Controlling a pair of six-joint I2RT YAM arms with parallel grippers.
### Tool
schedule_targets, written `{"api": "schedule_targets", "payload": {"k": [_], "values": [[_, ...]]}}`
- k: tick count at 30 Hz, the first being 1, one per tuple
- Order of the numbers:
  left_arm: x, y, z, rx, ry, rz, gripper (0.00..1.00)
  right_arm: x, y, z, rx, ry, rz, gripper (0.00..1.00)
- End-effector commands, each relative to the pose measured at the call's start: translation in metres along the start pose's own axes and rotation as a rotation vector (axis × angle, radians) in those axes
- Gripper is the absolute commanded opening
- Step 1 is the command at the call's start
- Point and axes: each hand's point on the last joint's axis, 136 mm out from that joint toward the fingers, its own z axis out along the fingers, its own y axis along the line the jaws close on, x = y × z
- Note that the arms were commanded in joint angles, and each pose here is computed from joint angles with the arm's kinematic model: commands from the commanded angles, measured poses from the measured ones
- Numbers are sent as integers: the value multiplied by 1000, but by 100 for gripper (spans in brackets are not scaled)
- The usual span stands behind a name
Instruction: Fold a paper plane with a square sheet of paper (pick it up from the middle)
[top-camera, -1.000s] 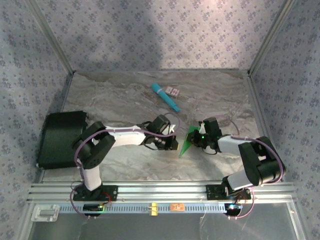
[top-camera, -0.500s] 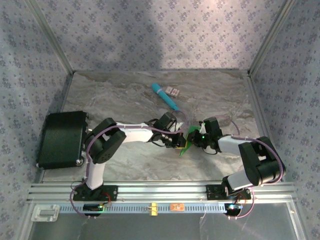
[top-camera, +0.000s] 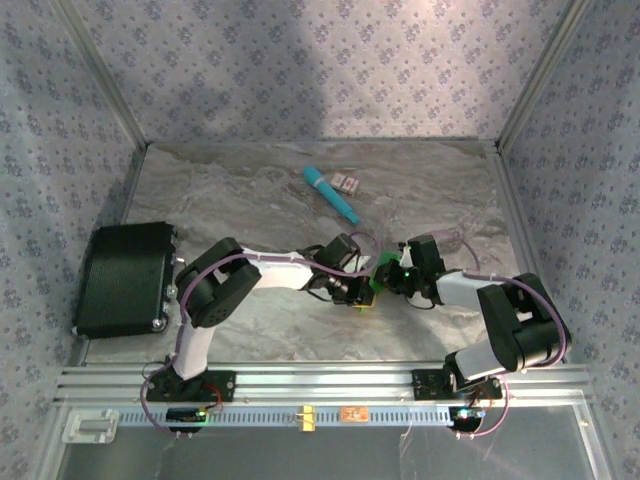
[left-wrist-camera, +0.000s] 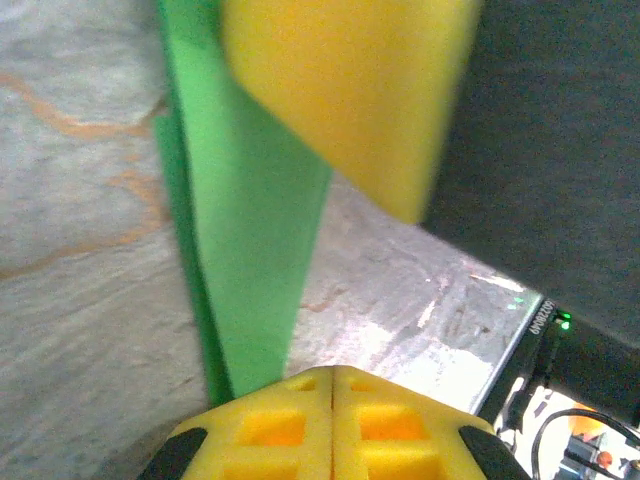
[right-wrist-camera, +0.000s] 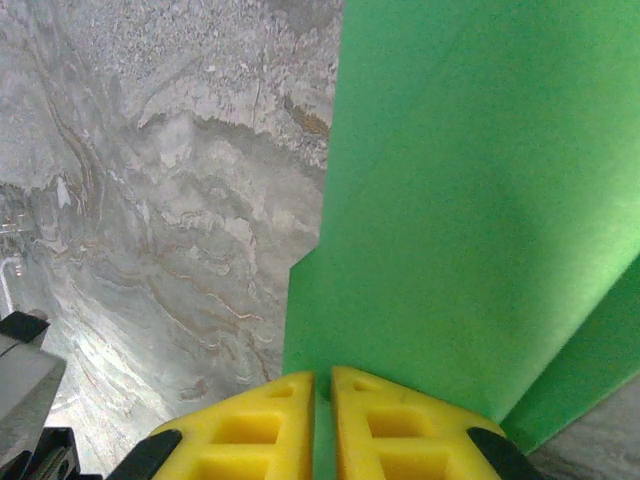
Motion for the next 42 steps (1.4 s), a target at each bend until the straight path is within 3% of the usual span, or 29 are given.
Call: {"api": "schedule_targets", "payload": {"k": [1,15,20,32,38,42], "values": [[10,16,3,-46,19,-2,7,19,-31,-1,103,46,42,15],[52,47,-9,-94,39,-77,7,19,-33,-2,103,45,50,15],[54,39,-18,-66,17,-51,6,19,-32,-2,94,47,48,15],[-9,-7,-45,24,-148,29,6,19,-26,-3,66,50,47,15],[-32,-27,-32,81,-147,43,7,17,-24,-3,58,48,49,15],[-37,-21,-19,69,-118,30,7,18,-24,-3,54,50,56,15]]}}
